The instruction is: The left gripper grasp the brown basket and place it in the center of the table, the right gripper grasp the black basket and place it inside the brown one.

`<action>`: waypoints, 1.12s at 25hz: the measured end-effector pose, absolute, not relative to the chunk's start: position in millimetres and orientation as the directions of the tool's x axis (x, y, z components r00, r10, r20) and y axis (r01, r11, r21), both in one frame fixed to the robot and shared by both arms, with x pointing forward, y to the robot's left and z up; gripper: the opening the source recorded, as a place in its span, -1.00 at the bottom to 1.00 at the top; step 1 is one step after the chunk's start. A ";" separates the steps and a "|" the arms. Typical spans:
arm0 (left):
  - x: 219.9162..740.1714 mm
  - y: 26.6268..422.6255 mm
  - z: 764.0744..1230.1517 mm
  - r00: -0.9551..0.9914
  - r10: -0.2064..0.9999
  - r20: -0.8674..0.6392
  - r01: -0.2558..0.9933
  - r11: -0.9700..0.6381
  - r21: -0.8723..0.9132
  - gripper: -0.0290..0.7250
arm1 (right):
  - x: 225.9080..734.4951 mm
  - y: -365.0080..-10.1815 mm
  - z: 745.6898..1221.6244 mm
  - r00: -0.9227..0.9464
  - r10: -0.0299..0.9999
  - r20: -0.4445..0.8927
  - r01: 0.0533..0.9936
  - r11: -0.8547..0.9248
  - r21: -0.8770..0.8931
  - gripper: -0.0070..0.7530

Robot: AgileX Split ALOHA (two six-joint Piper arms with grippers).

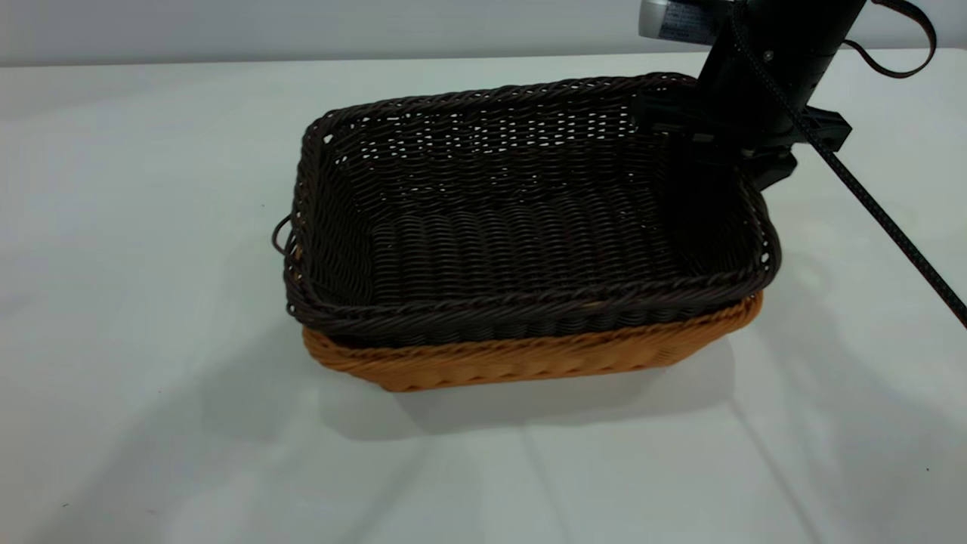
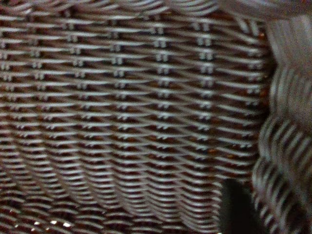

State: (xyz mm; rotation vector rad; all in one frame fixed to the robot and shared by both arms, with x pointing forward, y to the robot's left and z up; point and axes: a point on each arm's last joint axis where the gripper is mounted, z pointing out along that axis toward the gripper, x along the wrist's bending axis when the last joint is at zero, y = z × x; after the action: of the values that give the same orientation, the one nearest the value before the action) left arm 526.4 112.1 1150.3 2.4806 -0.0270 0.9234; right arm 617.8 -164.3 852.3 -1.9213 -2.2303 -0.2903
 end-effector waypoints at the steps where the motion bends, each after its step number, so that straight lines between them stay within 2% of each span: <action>1: 526.3 112.1 1150.2 0.772 0.147 0.619 -0.183 -0.880 0.438 0.23 | 617.3 -164.2 852.5 -0.154 0.952 0.266 0.988 0.153 0.022 -0.10; 5: 526.2 112.2 1150.0 0.773 0.147 0.617 -0.182 -0.881 0.438 0.23 | 614.5 -164.0 858.6 -0.202 0.941 0.271 0.978 0.211 -0.004 0.36; 8: 526.1 112.3 1149.8 0.775 0.146 0.615 -0.181 -0.881 0.437 0.23 | 614.2 -165.8 873.7 -0.247 0.936 0.252 0.965 0.261 -0.023 0.54; 13: 525.2 112.7 1150.1 0.779 0.152 0.609 -0.172 -0.881 0.441 0.23 | 619.1 -169.6 910.1 -0.318 0.927 0.201 0.947 0.319 0.029 0.56; 19: 512.0 121.1 1164.2 0.777 0.165 0.608 -0.168 -0.877 0.451 0.23 | 609.5 -176.0 944.3 -0.326 0.931 0.163 0.944 0.331 0.001 0.56; 24: 479.9 141.5 1189.1 0.788 0.174 0.590 -0.148 -0.878 0.456 0.23 | 591.1 -181.7 1010.8 -0.354 0.923 0.151 0.934 0.339 0.116 0.55; 28: 451.5 168.2 1209.5 0.771 0.250 0.585 -0.051 -0.892 0.449 0.23 | 559.5 -193.5 1077.0 -0.385 0.917 0.107 0.905 0.352 0.239 0.55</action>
State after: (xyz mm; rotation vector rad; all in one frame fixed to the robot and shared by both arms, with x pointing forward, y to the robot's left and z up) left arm 451.5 168.2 1209.5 2.5188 0.1499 0.9200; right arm 559.5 -193.5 1077.0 -1.7664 -2.6196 -0.4143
